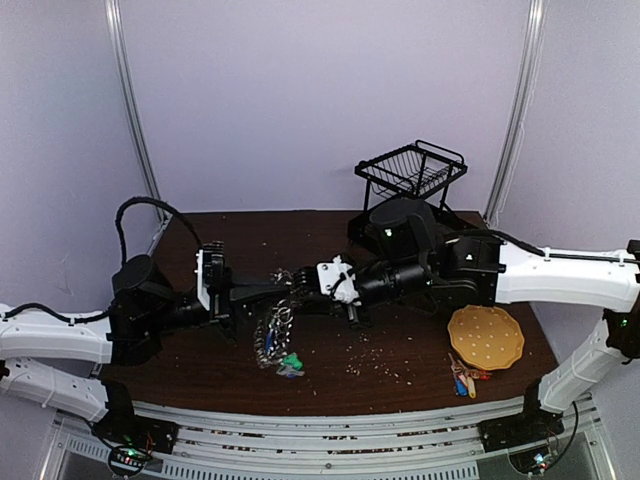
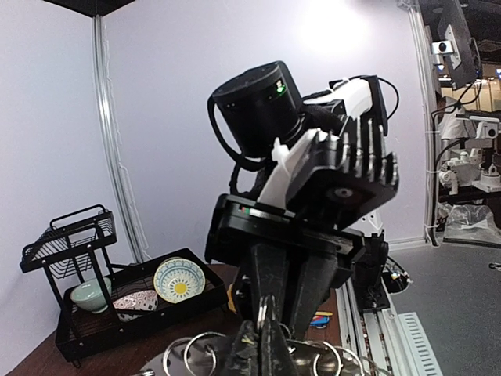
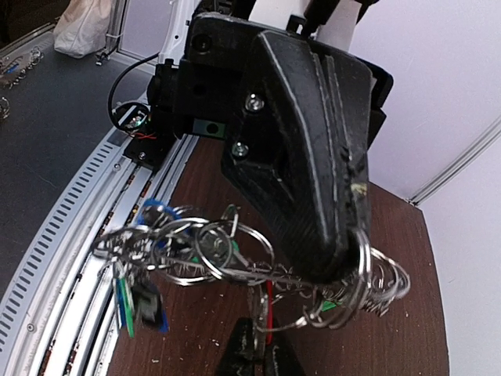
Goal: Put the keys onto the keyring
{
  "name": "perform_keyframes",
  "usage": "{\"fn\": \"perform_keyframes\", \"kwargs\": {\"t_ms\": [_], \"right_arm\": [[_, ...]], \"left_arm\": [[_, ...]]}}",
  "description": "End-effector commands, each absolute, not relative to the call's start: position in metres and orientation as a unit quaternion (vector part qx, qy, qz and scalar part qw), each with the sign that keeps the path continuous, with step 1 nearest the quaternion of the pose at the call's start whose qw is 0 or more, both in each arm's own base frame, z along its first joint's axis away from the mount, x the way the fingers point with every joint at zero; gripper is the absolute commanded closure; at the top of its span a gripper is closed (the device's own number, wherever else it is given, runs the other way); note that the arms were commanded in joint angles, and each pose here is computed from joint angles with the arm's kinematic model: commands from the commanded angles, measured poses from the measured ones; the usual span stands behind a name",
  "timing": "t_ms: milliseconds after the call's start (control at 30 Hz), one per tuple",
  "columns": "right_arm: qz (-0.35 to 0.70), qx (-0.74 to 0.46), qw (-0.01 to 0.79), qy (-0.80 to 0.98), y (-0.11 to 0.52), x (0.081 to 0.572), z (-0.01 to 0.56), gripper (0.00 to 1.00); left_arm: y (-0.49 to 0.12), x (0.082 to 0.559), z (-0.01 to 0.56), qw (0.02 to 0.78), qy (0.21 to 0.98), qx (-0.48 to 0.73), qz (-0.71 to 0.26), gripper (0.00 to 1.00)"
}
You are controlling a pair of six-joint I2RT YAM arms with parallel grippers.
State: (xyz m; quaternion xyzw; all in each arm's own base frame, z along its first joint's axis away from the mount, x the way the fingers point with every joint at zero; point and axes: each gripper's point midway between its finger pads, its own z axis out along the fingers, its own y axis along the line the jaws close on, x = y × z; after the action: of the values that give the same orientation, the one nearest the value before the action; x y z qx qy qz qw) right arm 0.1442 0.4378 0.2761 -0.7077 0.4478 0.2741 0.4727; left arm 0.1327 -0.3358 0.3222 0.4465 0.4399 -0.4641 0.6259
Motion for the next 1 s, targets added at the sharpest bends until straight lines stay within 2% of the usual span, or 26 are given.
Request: {"fn": "perform_keyframes", "kwargs": {"t_ms": [0, 67, 133, 333, 433, 533, 700, 967], "right_arm": [[0.285, -0.709, 0.458, 0.455, 0.441, 0.131, 0.273, 0.88], [0.284, -0.682, 0.485, 0.468, 0.432, 0.143, 0.285, 0.74], [0.288, -0.660, 0.505, 0.475, 0.420, 0.150, 0.297, 0.66], [0.293, -0.629, 0.541, 0.476, 0.396, 0.155, 0.329, 0.60], [0.326, -0.600, 0.555, 0.476, 0.399, 0.154, 0.347, 0.61], [0.369, -0.560, 0.565, 0.481, 0.410, 0.158, 0.366, 0.67], [0.411, -0.555, 0.524, 0.500, 0.434, 0.160, 0.362, 0.78], [0.425, -0.574, 0.501, 0.490, 0.439, 0.152, 0.352, 0.82]], "left_arm": [[-0.321, 0.136, 0.368, 0.691, 0.385, 0.392, -0.470, 1.00], [-0.320, 0.136, 0.366, 0.691, 0.389, 0.394, -0.465, 1.00], [-0.320, 0.137, 0.364, 0.690, 0.394, 0.398, -0.458, 1.00], [-0.319, 0.136, 0.359, 0.688, 0.397, 0.403, -0.453, 1.00], [-0.319, 0.135, 0.360, 0.689, 0.395, 0.407, -0.452, 1.00], [-0.320, 0.136, 0.360, 0.689, 0.397, 0.409, -0.448, 1.00], [-0.319, 0.137, 0.362, 0.693, 0.396, 0.409, -0.443, 1.00], [-0.318, 0.137, 0.363, 0.694, 0.396, 0.410, -0.440, 1.00]]}}
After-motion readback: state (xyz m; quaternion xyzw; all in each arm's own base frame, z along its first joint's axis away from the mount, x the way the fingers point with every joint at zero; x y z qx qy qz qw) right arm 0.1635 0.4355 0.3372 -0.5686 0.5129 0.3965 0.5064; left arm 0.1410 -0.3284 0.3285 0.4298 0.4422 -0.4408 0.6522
